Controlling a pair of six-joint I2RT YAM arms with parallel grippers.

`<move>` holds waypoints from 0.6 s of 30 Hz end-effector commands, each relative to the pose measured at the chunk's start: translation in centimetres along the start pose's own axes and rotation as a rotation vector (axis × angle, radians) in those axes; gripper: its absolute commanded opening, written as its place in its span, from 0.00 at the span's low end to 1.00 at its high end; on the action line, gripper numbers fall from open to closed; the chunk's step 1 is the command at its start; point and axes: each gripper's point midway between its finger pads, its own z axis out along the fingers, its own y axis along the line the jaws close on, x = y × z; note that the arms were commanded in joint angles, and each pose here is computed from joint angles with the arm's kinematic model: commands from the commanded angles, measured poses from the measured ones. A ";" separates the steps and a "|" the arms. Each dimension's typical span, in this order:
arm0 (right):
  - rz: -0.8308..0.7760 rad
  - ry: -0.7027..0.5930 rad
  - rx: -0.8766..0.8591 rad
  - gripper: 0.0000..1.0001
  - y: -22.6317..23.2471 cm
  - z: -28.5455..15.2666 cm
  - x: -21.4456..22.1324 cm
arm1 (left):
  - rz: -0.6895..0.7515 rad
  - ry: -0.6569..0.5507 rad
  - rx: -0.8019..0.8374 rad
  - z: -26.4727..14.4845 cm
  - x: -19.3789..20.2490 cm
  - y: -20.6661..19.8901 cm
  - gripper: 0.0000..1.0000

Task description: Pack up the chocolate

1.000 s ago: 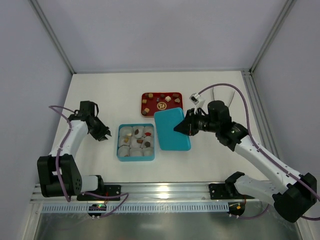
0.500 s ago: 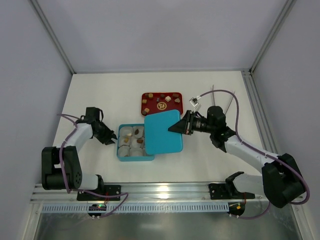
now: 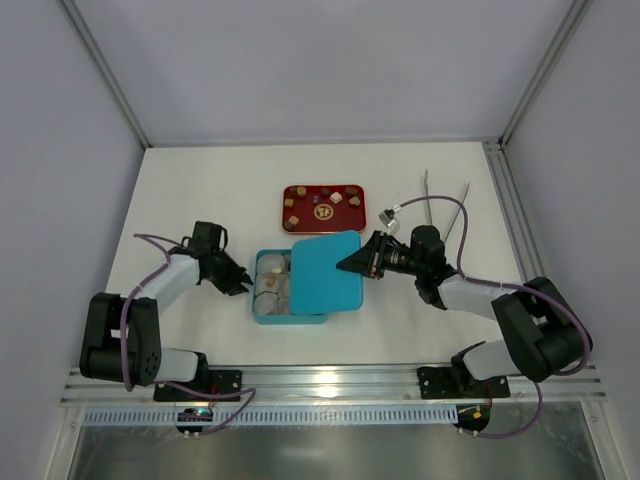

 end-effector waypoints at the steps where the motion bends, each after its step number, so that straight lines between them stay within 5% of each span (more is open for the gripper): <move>1: -0.071 -0.054 -0.097 0.04 1.8 0.0 -1.1 | -0.013 -0.035 0.070 -0.4 0.2 -2.0 0.25; 18: 0.142 -0.059 -0.194 0.04 -0.9 -0.1 0.1 | 0.008 -0.023 0.089 0.0 2.3 -3.3 0.25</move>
